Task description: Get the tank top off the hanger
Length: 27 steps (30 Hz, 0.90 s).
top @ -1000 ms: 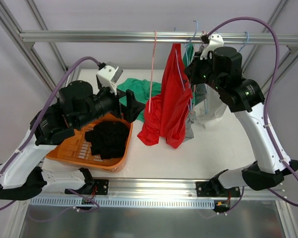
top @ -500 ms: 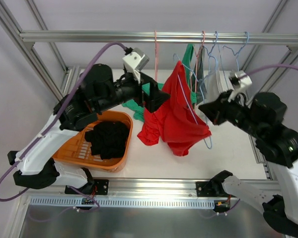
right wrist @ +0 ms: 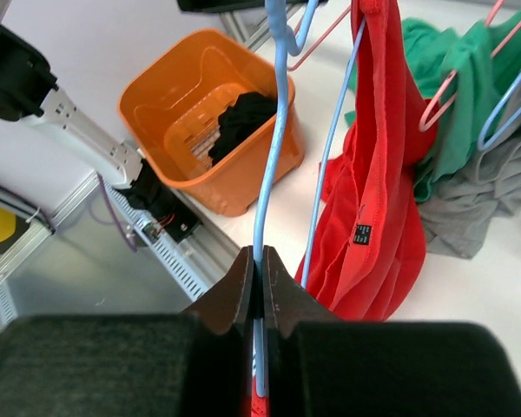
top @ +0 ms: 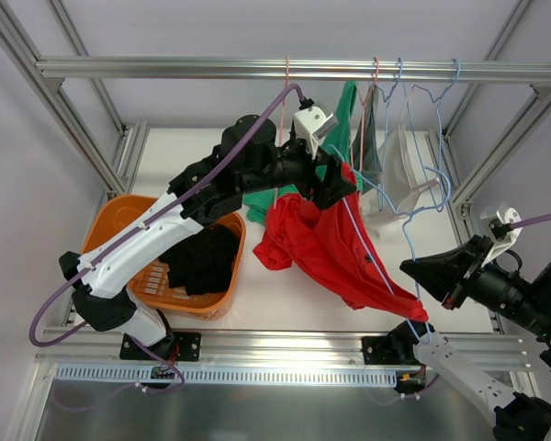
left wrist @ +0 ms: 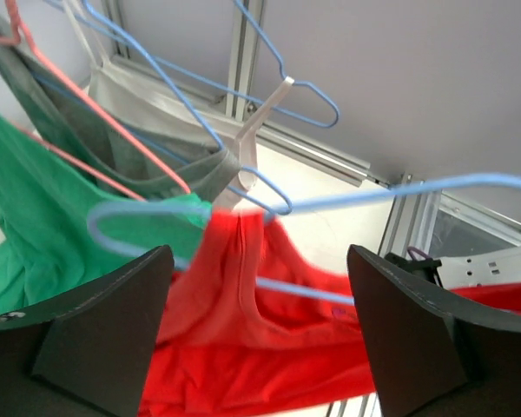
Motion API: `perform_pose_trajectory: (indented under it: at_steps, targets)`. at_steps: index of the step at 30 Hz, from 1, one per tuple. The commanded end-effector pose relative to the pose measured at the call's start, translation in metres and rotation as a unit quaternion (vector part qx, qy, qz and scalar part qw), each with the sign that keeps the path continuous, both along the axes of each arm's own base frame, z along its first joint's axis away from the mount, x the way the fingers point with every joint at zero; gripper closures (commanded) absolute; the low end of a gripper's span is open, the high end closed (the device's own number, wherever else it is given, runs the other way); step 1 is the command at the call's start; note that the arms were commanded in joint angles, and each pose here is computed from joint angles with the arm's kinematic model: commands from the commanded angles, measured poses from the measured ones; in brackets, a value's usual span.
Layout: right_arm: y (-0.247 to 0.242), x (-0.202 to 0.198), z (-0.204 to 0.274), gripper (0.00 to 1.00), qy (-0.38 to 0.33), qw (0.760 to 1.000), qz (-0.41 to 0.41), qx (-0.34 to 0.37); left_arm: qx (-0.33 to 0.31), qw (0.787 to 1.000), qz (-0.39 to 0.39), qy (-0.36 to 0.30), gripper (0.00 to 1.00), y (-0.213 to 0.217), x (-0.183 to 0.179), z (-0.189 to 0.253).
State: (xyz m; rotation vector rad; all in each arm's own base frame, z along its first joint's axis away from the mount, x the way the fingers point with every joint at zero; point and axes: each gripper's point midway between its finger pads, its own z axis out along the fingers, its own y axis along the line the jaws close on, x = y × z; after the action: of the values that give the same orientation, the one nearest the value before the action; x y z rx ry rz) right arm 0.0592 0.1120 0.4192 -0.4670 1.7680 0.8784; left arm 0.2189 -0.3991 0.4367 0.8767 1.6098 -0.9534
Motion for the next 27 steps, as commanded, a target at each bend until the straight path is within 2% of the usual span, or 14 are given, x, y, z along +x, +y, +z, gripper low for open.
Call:
perform_pose_trajectory:
  at_steps: [1, 5, 6, 8, 10, 16, 17, 19, 20, 21, 24, 26, 27]
  targets:
    - [0.003, -0.022, 0.013, 1.0, -0.001, 0.999, 0.038, 0.028, -0.047, 0.998, -0.028, -0.041, 0.19, -0.012, -0.006, 0.03]
    - [-0.002, -0.032, 0.022, 1.0, -0.014, 0.998, 0.042, 0.036, -0.038, 0.998, -0.022, -0.04, 0.49, -0.017, 0.0, 0.021]
    - [-0.003, -0.032, 0.023, 1.0, -0.015, 0.999, 0.039, 0.035, -0.039, 0.998, -0.018, -0.04, 0.63, -0.016, 0.001, 0.022]
    - [-0.006, -0.029, 0.023, 1.0, -0.017, 0.999, 0.028, 0.029, -0.037, 0.998, -0.018, -0.041, 0.66, -0.015, 0.0, 0.02]
    - [-0.007, -0.029, 0.025, 1.0, -0.021, 0.999, 0.026, 0.029, -0.037, 0.998, -0.016, -0.041, 0.55, -0.013, 0.0, 0.019]
    - [-0.005, -0.03, 0.03, 1.0, -0.024, 0.999, 0.033, 0.032, -0.033, 0.998, -0.02, -0.044, 0.59, -0.012, -0.002, 0.015]
    - [-0.005, -0.03, 0.031, 1.0, -0.025, 0.999, 0.034, 0.033, -0.032, 0.998, -0.022, -0.044, 0.68, -0.013, -0.001, 0.014]
    - [-0.004, -0.032, 0.033, 1.0, -0.027, 0.998, 0.039, 0.035, -0.034, 0.998, -0.019, -0.041, 0.78, -0.016, 0.001, 0.014]
    - [-0.004, -0.032, 0.034, 1.0, -0.028, 0.998, 0.039, 0.036, -0.037, 0.998, -0.016, -0.042, 0.93, -0.017, 0.002, 0.016]
    - [-0.004, -0.032, 0.033, 1.0, -0.028, 0.998, 0.039, 0.035, -0.037, 0.998, -0.014, -0.041, 0.99, -0.017, 0.003, 0.017]
    - [-0.007, -0.032, 0.026, 1.0, -0.03, 0.999, 0.036, 0.02, -0.047, 0.998, 0.021, -0.04, 1.0, -0.011, 0.013, 0.025]
    - [-0.008, -0.032, 0.006, 1.0, -0.023, 0.999, 0.046, -0.018, -0.06, 0.996, 0.062, -0.035, 1.0, 0.0, 0.019, 0.034]
    - [-0.008, -0.032, -0.002, 1.0, -0.021, 0.998, 0.051, -0.034, -0.063, 0.991, 0.114, -0.037, 1.0, 0.012, 0.033, 0.037]
